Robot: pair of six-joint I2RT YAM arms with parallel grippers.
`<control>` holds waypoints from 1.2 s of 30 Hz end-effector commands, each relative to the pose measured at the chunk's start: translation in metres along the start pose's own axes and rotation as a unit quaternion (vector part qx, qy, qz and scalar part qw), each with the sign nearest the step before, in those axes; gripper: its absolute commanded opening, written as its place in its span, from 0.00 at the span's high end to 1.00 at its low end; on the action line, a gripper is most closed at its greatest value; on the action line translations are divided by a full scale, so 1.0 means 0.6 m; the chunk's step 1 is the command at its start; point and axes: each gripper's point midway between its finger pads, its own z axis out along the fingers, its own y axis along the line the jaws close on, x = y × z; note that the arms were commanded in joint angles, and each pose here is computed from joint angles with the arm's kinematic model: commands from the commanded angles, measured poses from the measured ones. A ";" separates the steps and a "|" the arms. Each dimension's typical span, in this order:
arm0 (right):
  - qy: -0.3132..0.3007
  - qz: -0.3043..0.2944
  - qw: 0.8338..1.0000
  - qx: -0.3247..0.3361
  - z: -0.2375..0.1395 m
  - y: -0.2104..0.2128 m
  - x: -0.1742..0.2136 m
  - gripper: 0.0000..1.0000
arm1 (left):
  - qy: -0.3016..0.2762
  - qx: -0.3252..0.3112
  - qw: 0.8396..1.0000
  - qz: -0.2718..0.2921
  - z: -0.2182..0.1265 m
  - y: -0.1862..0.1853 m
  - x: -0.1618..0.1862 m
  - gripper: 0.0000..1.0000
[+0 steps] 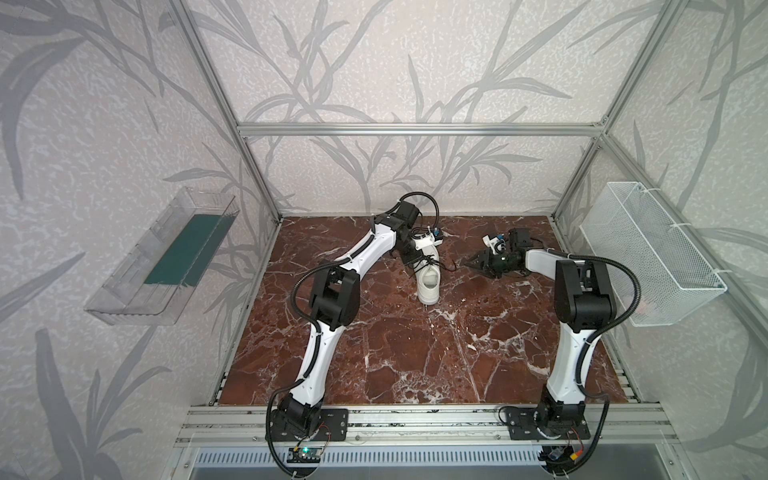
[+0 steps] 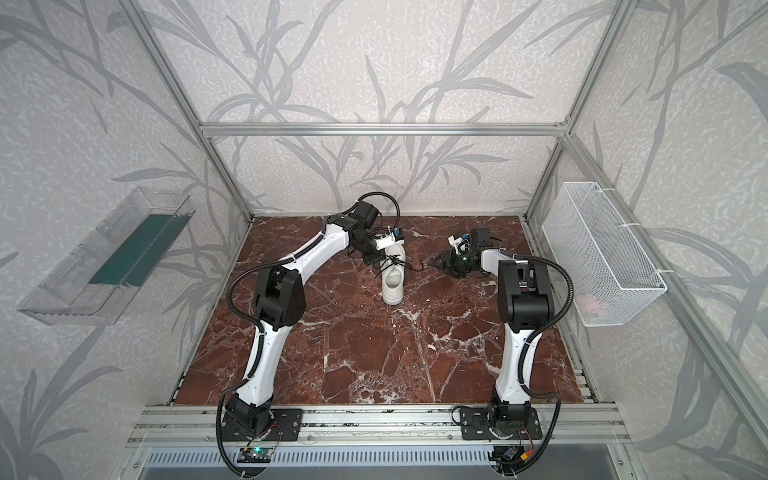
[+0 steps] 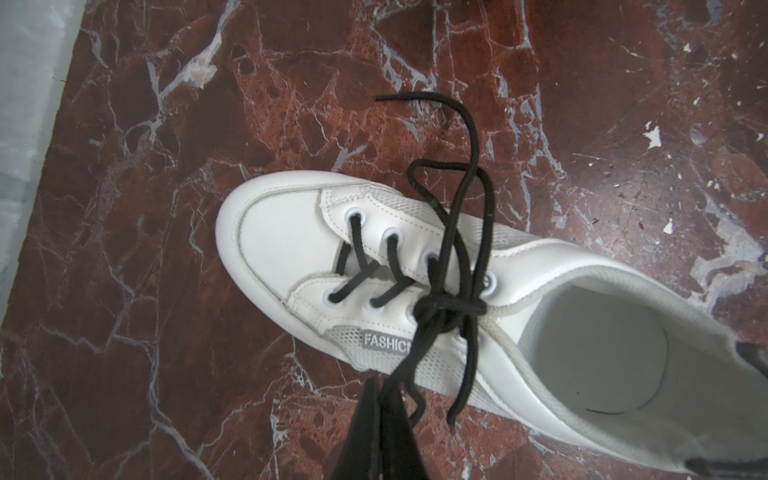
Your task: Tie the shoes
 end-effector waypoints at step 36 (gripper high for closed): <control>0.061 -0.118 0.990 -0.058 0.080 0.134 0.007 0.61 | -0.013 0.019 1.000 -0.019 0.004 0.001 -0.003 1.00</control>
